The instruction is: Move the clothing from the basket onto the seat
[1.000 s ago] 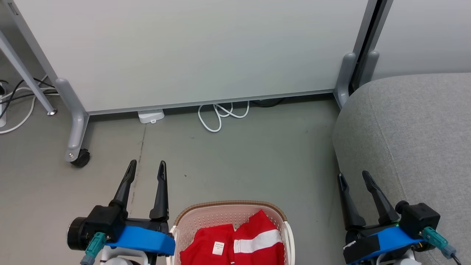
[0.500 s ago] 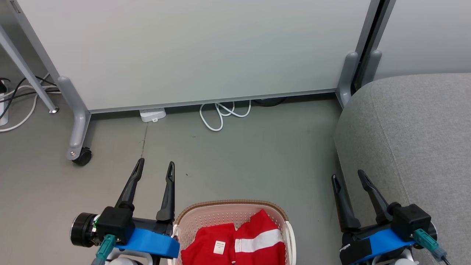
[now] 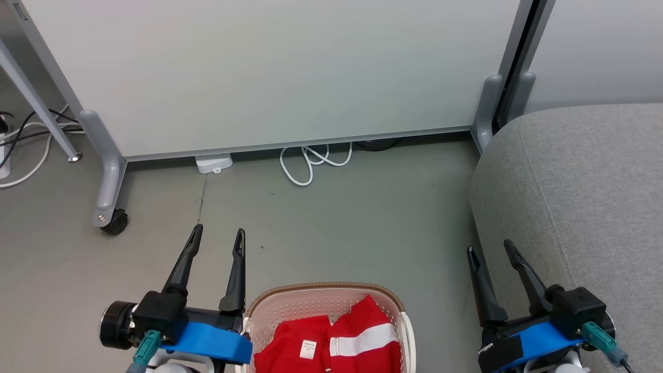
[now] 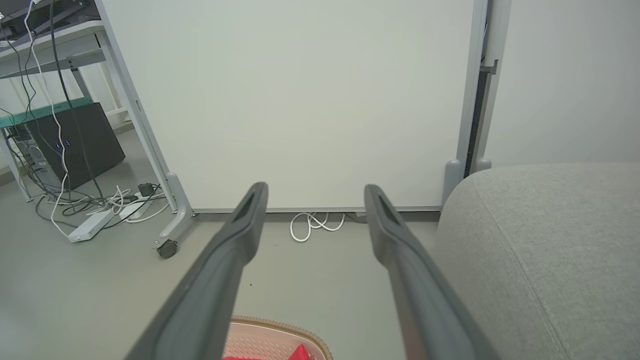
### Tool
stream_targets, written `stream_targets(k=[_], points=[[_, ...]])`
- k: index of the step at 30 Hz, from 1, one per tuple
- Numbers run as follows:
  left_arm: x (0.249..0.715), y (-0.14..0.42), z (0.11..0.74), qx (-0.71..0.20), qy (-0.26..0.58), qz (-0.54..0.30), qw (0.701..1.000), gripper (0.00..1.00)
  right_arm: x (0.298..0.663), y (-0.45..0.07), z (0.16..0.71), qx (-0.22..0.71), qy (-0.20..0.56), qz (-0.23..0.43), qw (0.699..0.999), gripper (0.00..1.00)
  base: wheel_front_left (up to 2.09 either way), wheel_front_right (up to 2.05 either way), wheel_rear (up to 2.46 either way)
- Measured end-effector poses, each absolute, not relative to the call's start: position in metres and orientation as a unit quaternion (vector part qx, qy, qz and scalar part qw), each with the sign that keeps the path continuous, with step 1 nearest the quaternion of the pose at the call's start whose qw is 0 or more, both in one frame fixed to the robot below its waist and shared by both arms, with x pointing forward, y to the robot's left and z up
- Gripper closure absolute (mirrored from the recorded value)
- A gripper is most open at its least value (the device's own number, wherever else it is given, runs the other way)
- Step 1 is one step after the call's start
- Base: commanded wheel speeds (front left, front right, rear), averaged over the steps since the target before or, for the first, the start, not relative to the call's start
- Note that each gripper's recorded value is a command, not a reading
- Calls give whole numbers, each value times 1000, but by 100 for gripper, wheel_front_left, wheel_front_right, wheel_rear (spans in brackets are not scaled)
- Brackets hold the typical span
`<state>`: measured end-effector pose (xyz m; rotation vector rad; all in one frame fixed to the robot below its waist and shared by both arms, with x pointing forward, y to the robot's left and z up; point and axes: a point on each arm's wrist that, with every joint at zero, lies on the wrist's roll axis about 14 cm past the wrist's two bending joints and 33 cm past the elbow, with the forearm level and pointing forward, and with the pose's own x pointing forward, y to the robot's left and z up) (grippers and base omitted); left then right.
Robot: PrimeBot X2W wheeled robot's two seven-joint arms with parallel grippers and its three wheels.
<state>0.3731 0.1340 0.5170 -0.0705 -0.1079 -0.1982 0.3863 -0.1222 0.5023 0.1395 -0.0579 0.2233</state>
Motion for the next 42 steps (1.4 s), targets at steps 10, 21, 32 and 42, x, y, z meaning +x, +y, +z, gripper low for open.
stream_targets(k=[10,21,32,42], points=[[373,134,516,-39,-52,-99,993,0,386,-122,502,70,-28,111,991,0,0,0,0],[378,130,509,-43,-41,-105,993,0,388,-124,498,70,-23,108,991,0,0,0,0],[410,89,479,-45,6,-176,983,0,408,-138,492,70,-19,88,994,0,0,0,0],[437,45,415,-21,95,-269,958,0,435,-159,475,63,-5,59,996,0,0,0,0]])
